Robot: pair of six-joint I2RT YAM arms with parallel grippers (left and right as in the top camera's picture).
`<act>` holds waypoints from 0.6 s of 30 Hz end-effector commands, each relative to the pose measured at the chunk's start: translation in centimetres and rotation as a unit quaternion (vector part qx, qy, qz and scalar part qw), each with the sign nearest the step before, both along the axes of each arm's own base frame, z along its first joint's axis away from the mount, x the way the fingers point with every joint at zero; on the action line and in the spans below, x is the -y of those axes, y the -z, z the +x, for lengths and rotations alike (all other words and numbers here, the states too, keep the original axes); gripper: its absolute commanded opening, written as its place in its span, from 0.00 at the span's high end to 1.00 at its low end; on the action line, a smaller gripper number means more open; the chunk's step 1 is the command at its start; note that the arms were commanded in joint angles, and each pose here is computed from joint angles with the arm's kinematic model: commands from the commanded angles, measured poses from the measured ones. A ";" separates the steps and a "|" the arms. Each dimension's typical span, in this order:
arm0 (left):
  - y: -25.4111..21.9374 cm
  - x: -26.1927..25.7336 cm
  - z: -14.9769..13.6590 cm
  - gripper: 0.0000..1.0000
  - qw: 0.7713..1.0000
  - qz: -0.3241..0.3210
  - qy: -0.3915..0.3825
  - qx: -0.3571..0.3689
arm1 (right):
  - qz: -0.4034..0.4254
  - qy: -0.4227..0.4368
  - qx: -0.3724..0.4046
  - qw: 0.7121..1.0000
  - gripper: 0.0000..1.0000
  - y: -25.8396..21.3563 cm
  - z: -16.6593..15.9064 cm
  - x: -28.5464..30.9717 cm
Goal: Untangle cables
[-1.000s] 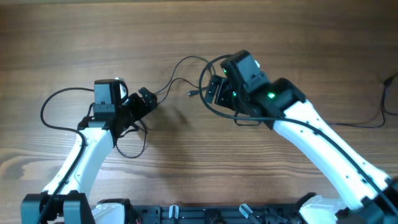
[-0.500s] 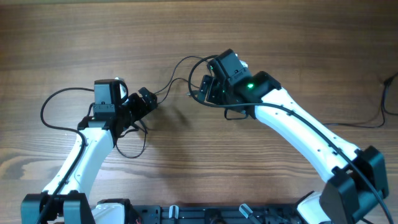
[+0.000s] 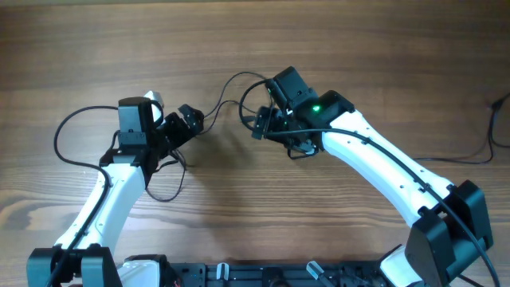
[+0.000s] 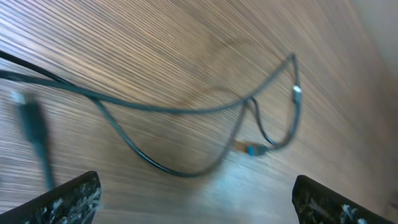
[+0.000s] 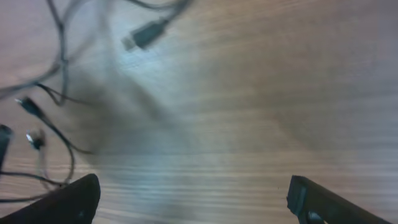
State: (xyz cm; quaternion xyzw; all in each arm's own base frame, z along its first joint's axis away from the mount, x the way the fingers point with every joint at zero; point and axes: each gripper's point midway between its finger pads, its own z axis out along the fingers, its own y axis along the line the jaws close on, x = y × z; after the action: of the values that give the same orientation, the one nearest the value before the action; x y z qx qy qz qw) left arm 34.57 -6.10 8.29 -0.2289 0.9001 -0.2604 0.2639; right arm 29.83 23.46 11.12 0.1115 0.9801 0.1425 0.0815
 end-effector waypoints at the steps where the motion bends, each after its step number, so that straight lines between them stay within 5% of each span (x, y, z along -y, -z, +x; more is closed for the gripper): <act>1: -1.5 3.9 -1.3 0.00 0.992 -0.096 0.081 0.000 | 0.007 -0.007 -0.004 1.000 0.01 -1.1 -1.4 -0.3; 9: -3.1 6.6 -2.7 0.00 0.975 -0.169 0.144 -0.001 | 0.022 -0.030 0.041 0.998 0.01 -4.3 -3.8 -2.5; 16: -3.9 10.4 -3.6 0.56 0.965 -0.201 0.164 -0.021 | 0.032 -0.024 0.040 0.998 0.01 -6.0 -5.6 -2.3; 18: -4.5 12.1 -3.9 0.64 0.961 -0.207 0.184 -0.013 | 0.024 -0.016 0.051 0.998 0.01 -6.5 -5.5 -1.5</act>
State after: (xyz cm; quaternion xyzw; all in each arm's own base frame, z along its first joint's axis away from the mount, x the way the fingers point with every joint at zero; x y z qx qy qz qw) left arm 31.80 -15.00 11.77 -0.1331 0.8666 -0.4480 0.1749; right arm 24.24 26.20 16.18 0.0682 0.9770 0.1767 0.0985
